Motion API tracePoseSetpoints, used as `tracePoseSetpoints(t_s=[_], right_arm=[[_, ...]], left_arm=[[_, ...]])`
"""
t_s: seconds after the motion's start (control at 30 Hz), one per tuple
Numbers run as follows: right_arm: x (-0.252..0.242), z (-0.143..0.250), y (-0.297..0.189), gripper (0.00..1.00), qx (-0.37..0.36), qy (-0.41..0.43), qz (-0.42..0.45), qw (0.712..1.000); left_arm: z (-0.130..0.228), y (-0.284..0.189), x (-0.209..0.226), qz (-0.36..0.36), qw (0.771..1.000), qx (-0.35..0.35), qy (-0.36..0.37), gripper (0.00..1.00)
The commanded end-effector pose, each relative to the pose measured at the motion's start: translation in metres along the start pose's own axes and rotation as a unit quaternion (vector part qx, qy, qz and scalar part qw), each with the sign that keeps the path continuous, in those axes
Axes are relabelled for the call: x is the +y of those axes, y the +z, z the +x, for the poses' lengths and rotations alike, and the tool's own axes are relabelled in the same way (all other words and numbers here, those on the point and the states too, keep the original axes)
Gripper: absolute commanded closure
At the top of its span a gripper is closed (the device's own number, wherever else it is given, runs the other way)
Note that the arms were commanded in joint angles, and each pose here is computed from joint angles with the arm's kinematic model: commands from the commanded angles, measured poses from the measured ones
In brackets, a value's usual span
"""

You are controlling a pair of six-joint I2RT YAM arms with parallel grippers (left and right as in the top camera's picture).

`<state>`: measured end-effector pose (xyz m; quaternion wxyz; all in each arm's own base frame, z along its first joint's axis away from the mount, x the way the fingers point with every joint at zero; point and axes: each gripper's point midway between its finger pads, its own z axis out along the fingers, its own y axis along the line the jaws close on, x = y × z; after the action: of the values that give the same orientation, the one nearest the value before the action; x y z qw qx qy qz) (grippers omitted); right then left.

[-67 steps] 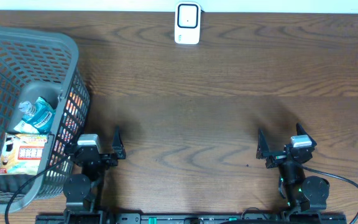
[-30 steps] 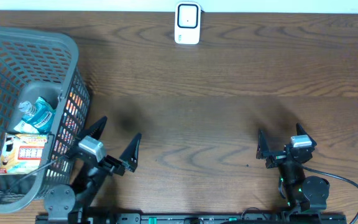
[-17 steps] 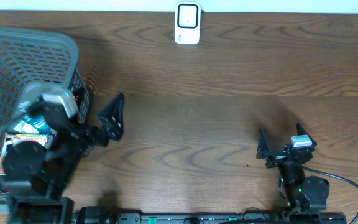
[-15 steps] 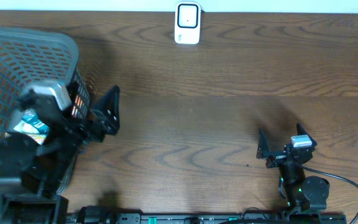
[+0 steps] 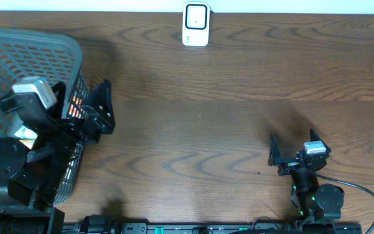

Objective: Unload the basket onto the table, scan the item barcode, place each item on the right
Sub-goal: 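Move the left gripper over the basket toward the blue bottle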

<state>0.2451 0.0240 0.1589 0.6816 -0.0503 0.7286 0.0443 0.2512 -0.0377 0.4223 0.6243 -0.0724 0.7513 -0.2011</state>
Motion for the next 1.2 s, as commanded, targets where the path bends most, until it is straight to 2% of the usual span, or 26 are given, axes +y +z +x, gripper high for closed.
tracePoseSetpoints(t_s=[0.0, 0.17, 0.27, 0.37, 0.4, 0.53, 0.6, 0.73, 0.87, 1.0, 1.03, 1.17], right_arm=[[0.001, 0.0, 0.0, 0.01, -0.001, -0.004, -0.001, 1.0], [0.001, 0.0, 0.0, 0.01, -0.001, -0.004, -0.001, 1.0], [0.001, 0.0, 0.0, 0.01, -0.001, -0.004, -0.001, 1.0], [0.001, 0.0, 0.0, 0.01, -0.001, -0.004, -0.001, 1.0], [0.001, 0.0, 0.0, 0.01, -0.001, -0.004, -0.001, 1.0], [0.001, 0.0, 0.0, 0.01, -0.001, -0.004, -0.001, 1.0], [0.001, 0.0, 0.0, 0.01, -0.001, -0.004, -0.001, 1.0], [0.001, 0.0, 0.0, 0.01, -0.001, -0.004, -0.001, 1.0], [0.001, 0.0, 0.0, 0.01, -0.001, -0.004, -0.001, 1.0], [0.001, 0.0, 0.0, 0.01, -0.001, -0.004, -0.001, 1.0], [0.001, 0.0, 0.0, 0.01, -0.001, -0.004, -0.001, 1.0], [0.001, 0.0, 0.0, 0.01, -0.001, -0.004, -0.001, 1.0]], left_arm=[[-0.03, -0.004, 0.026, -0.094, 0.994, -0.037, -0.03, 0.02], [-0.053, 0.005, 0.06, -0.231, 0.972, 0.002, -0.041, 0.02], [-0.063, 0.009, 0.086, -0.326, 0.943, 0.029, -0.057, 0.02], [-0.062, 0.017, 0.109, -0.386, 0.916, 0.063, -0.087, 0.02], [-0.057, 0.018, 0.119, -0.407, 0.904, 0.074, -0.106, 0.02], [-0.026, 0.015, 0.173, -0.502, 0.834, 0.121, -0.193, 0.02], [-0.013, 0.014, 0.198, -0.537, 0.804, 0.144, -0.21, 0.02], [0.009, 0.019, 0.235, -0.578, 0.763, 0.189, -0.22, 0.02], [0.029, 0.023, 0.248, -0.595, 0.737, 0.231, -0.222, 0.02], [0.05, 0.009, 0.25, -0.636, 0.68, 0.233, -0.28, 0.02], [0.056, 0.002, 0.249, -0.651, 0.658, 0.232, -0.299, 0.02], [0.064, -0.01, 0.252, -0.671, 0.628, 0.227, -0.323, 0.02]])
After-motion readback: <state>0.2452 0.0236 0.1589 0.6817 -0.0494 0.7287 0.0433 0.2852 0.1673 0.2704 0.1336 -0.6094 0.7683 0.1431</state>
